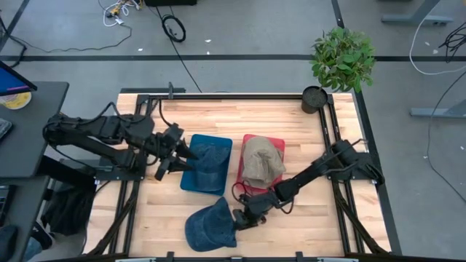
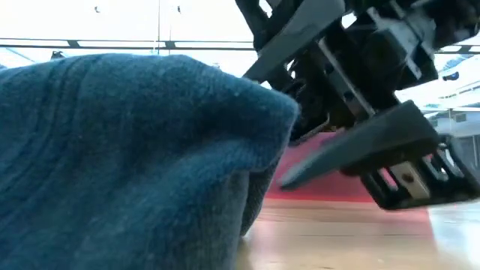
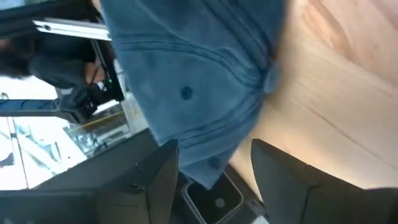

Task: Pick & Place hat
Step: Put the blue cap into the blue bin

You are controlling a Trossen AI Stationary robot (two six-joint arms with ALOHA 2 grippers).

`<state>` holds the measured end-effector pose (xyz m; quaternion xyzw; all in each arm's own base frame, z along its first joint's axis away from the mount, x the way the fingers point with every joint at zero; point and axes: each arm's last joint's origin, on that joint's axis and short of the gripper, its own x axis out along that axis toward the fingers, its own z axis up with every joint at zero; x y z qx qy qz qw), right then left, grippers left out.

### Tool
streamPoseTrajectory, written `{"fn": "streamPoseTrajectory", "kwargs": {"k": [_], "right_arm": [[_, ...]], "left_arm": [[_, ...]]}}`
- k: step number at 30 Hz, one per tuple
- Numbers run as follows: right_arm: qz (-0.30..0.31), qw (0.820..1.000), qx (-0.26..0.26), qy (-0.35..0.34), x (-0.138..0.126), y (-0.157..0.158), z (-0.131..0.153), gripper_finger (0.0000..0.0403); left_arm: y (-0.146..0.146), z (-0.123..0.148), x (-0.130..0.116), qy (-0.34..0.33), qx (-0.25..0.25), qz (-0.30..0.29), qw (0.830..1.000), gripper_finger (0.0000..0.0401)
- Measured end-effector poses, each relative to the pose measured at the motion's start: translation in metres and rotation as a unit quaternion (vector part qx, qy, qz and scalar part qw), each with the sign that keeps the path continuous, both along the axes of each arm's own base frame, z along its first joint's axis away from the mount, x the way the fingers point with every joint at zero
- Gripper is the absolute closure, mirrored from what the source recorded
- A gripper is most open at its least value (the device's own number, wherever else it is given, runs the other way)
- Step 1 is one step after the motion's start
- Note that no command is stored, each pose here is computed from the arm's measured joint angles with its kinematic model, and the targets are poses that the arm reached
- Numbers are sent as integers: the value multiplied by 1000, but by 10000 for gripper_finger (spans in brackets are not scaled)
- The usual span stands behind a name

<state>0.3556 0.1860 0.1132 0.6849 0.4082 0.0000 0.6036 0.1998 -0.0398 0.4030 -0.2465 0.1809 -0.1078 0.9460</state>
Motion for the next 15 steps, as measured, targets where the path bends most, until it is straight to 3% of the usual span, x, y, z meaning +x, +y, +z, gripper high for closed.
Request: {"fn": "streamPoseTrajectory", "kwargs": {"k": [7,15], "right_arm": [[40,998,39,16,15,1,-12,197],[51,998,4,28,37,2,-9,207]], "left_arm": [[-1,-5,7,13,1,0,1000,197],[-1,-5,7,14,6,-1,1000,197]]}}
